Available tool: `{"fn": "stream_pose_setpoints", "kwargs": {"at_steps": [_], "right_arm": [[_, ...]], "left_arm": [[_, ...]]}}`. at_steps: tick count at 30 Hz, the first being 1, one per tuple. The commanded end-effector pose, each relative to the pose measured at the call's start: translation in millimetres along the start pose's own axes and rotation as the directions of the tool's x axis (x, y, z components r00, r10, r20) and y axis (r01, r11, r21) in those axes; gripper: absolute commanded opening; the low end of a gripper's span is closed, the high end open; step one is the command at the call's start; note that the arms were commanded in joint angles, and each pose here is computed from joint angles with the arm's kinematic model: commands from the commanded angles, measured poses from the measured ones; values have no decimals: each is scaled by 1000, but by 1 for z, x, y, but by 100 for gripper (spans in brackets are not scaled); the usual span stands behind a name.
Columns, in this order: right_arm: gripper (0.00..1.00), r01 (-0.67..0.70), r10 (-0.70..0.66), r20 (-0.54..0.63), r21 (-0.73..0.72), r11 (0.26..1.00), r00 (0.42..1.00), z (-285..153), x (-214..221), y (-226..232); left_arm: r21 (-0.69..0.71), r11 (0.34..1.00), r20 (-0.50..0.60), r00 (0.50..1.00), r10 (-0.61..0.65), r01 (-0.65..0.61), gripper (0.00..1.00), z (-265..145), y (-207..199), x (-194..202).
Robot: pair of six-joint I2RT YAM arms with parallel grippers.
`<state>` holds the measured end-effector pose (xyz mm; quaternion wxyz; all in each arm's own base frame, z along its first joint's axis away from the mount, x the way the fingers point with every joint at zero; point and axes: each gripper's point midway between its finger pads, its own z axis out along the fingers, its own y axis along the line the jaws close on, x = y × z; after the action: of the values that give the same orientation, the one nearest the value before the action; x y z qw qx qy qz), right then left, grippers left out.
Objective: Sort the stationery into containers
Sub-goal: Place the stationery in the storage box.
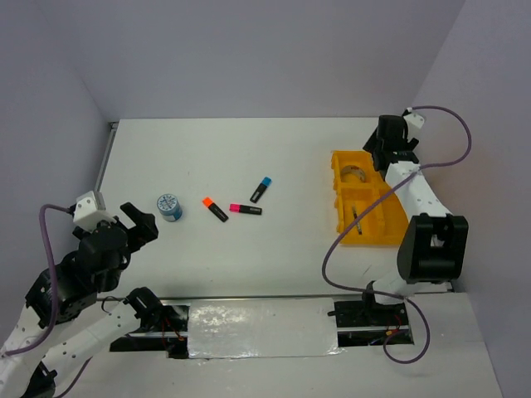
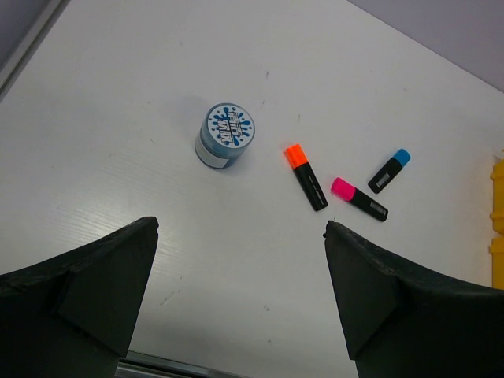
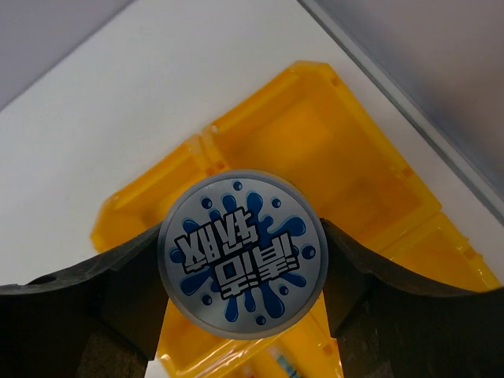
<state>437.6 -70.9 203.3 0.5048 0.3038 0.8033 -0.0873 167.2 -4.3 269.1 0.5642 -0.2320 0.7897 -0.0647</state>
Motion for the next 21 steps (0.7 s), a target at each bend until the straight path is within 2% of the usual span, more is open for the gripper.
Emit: {"fn": "stream_pose_setpoints", "kwargs": {"at_steps": [1,12,17,19,21], "right_arm": [[0,-107,100,97,69,992,990,16,-29,-7],[2,-83,74,91,102,991,993,80,-33,-9],[3,-75,69,54,116,990,996,108,-20,-15],[6,-60,54,46,119,991,997,117,-15,-15],[14,-46,42,33,128,991,999,125,-8,-17]], "left_arm": [[27,999,-8,999,37,-37,99,5,-12,2],[66,995,-31,997,74,-72,99,7,-22,7],[82,993,-36,995,90,-87,99,8,-26,8],[92,991,-39,995,97,-93,99,8,-29,9],[99,990,-41,994,101,-97,99,9,-30,10]]}}
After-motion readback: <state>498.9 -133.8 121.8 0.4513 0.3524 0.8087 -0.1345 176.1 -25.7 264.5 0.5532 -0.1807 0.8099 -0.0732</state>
